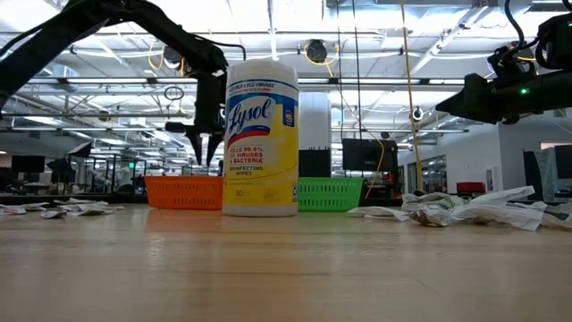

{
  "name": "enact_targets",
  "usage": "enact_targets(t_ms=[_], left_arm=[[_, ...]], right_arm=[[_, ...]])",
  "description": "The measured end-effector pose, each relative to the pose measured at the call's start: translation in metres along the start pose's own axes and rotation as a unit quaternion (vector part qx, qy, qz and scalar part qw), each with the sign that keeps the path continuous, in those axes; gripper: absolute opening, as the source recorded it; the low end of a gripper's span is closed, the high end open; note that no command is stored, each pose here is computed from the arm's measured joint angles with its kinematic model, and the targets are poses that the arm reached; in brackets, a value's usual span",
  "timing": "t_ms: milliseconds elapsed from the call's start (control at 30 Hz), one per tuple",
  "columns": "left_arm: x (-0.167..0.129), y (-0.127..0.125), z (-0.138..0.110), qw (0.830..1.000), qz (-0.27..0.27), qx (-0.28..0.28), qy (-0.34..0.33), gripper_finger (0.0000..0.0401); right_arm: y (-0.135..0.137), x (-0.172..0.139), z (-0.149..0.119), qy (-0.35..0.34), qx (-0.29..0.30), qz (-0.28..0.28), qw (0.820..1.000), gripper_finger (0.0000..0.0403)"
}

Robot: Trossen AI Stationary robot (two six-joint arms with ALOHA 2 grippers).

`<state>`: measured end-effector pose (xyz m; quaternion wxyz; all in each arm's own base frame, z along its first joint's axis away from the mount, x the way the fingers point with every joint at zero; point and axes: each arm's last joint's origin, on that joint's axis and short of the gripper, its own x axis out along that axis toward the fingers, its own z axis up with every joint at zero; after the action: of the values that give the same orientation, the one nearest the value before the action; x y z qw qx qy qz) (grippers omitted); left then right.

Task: Pick & Place First Aid Supplies
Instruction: Put the blue alcohol pad into the blue bin

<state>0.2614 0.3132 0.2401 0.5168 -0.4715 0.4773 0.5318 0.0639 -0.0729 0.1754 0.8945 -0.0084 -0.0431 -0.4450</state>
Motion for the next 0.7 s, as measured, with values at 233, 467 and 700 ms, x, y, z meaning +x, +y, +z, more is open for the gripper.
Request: enact_targets(t_ms=[233,467,700], left_arm=[[0.0,0.001,0.0,1.0,0.004,0.0,-0.002,0.0213],[-0.011,0.013,-0.009,0.996,0.06,-0.069,0.002,0.0269],[-0.014,0.038,-0.023,0.968,0.084,-0.236,-0.02,0.0282]], right_arm=[[0.0,0.0,0.0,0.0,0.0,0.0,1.0,0.0271],[0.0,0.0,0.0,0.0,0.0,0.0,1.0,0.0271],[0.0,0.0,0.0,0.0,0.0,0.0,1.0,0.0273]])
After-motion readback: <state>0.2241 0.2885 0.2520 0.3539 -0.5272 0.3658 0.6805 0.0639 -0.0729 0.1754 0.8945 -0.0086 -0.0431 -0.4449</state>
